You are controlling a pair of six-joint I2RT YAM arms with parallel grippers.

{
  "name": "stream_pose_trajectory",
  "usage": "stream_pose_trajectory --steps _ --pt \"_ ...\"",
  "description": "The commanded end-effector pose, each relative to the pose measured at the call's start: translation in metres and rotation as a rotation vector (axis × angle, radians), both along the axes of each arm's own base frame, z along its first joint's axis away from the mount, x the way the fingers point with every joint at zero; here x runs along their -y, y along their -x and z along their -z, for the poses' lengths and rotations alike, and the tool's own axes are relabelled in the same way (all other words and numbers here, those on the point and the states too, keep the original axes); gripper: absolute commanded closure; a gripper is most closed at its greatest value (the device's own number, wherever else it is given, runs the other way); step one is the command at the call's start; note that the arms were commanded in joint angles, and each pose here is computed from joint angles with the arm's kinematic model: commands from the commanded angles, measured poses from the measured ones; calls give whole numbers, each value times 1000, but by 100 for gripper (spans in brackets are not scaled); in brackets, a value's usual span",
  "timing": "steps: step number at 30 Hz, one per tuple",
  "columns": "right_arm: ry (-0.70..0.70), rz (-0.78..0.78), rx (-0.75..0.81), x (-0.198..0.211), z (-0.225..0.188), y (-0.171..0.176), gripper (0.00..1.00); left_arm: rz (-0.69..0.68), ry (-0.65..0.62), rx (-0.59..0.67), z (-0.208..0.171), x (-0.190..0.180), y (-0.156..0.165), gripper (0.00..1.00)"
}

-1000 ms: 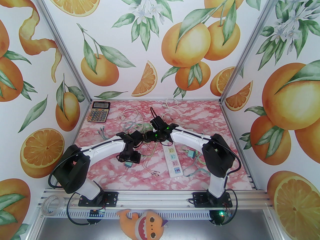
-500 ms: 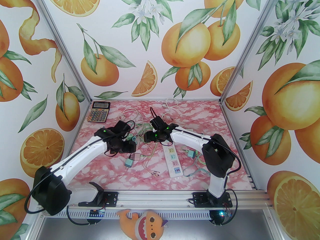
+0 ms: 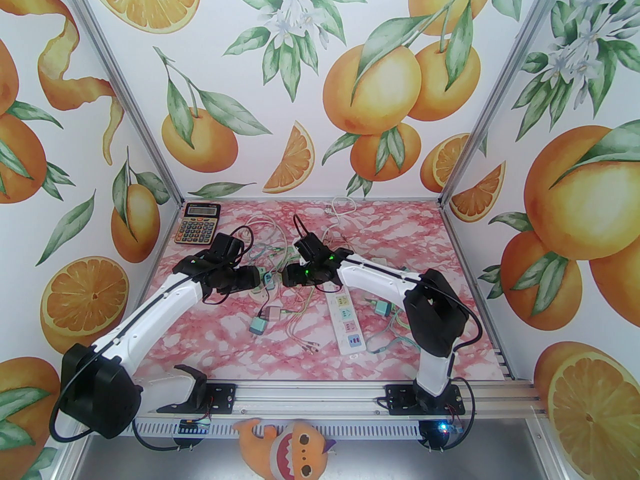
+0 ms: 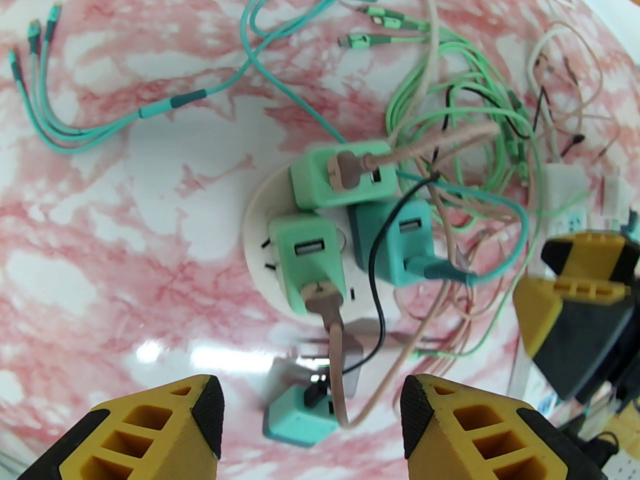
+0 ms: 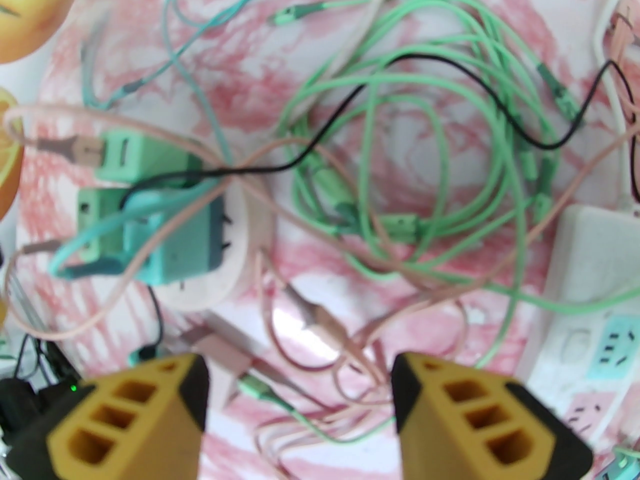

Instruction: Pull the plug off the socket

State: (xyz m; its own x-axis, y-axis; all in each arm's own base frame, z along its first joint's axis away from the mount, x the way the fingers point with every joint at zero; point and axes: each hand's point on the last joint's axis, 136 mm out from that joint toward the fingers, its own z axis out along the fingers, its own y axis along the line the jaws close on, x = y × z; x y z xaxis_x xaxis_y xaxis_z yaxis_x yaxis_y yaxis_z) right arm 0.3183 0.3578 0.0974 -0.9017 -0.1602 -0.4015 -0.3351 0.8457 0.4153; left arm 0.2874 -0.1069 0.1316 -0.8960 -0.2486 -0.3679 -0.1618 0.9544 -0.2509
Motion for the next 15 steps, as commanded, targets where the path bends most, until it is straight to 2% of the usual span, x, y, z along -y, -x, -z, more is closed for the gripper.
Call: stream_pose_trajectory --steps 1,6,11,15 --pt "-34 -18 7 -9 -12 3 35 -55 15 31 5 -6 -13 40" --pt "-33 -30 0 -13 -9 7 35 -91 49 9 8 -4 -23 40" --pt "-34 -40 1 -17 -8 8 36 -98 57 -63 22 3 -28 48" --pt "-45 -46 -3 -21 -7 8 39 -87 54 -97 30 9 -27 50"
